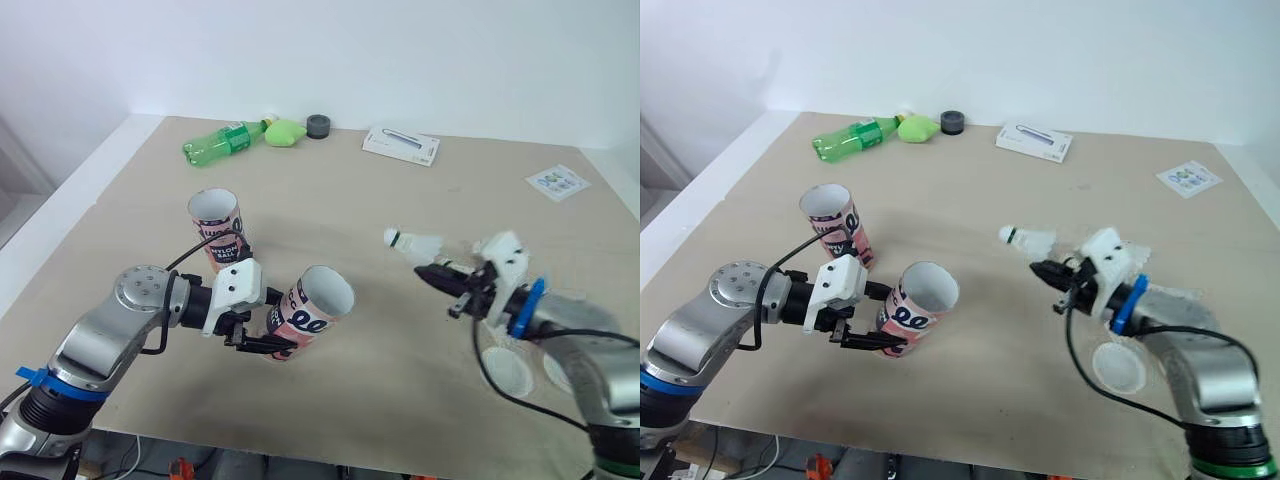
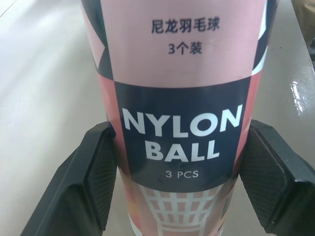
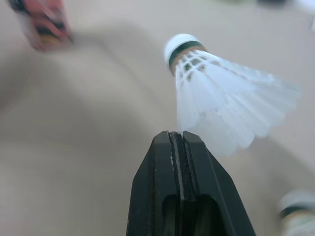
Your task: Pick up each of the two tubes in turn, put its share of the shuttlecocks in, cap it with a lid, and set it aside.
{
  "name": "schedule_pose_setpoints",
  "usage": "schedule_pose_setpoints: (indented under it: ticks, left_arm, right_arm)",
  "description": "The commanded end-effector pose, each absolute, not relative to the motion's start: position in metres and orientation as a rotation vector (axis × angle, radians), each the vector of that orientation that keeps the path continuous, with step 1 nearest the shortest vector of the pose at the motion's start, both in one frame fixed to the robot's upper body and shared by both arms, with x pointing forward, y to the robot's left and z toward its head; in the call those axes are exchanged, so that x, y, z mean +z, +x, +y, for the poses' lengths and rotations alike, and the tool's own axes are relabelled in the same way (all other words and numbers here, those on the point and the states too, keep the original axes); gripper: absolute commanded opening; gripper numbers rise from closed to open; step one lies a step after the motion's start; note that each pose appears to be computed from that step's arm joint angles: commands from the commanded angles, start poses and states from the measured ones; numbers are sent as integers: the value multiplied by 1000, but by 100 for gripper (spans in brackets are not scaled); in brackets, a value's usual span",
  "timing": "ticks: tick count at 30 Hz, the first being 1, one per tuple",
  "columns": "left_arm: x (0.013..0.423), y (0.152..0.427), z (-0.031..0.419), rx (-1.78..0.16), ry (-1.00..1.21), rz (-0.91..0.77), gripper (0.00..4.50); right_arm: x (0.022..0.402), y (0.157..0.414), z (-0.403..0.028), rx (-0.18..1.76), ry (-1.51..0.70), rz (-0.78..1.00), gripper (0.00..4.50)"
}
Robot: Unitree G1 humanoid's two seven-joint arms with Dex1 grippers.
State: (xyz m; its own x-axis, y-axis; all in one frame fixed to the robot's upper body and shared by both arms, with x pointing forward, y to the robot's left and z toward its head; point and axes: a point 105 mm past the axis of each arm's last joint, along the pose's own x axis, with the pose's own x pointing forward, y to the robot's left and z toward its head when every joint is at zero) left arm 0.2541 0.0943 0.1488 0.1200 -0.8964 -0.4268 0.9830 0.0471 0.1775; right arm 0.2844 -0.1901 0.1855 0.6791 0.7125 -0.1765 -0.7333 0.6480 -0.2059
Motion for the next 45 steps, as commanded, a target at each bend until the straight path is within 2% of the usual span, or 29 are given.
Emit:
schedule_pose_setpoints:
  ticks: [1,4,8,13,30,31,33,34,36,38,39,40,41,45]
  left_arm:
    - [142,248,90,-1493,468,246,315]
    - [141,249,90,-1497,468,249,315]
    - [141,249,90,-1503,468,252,315]
    - [142,250,89,-1507,468,247,315]
    - [143,251,89,-1508,467,246,315]
    - [143,251,89,-1509,465,245,315]
    - [142,252,88,-1509,465,244,315]
    - [142,252,88,-1508,464,244,315]
    - [142,251,88,-1508,460,243,315]
    - [142,251,88,-1506,459,244,315]
    - [142,251,88,-1506,458,245,315]
    - [142,251,88,-1505,457,245,315]
    - [142,251,88,-1505,456,245,315]
    - [140,249,87,-1505,453,244,315]
  right_arm:
    - [214,256,-176,1022,-350,26,9]
    - [228,233,-166,1191,-453,29,9]
    - [248,221,-153,1314,-652,13,9]
    - [257,226,-136,1353,-847,-39,9]
    - [244,247,-113,1404,-1102,-78,9]
    - [244,249,-111,1407,-1106,-81,64]
    - [246,249,-107,1419,-1121,-108,92]
    - [249,247,-104,1433,-1116,-125,152]
    - [252,240,-100,1474,-1087,-145,213]
    - [256,233,-98,1508,-1058,-159,312]
    - [258,232,-99,1509,-1043,-163,341]
    - [259,230,-101,1514,-1018,-150,406]
    - [260,229,-105,1514,-998,-133,447]
    - [260,229,-126,1470,-875,-51,447]
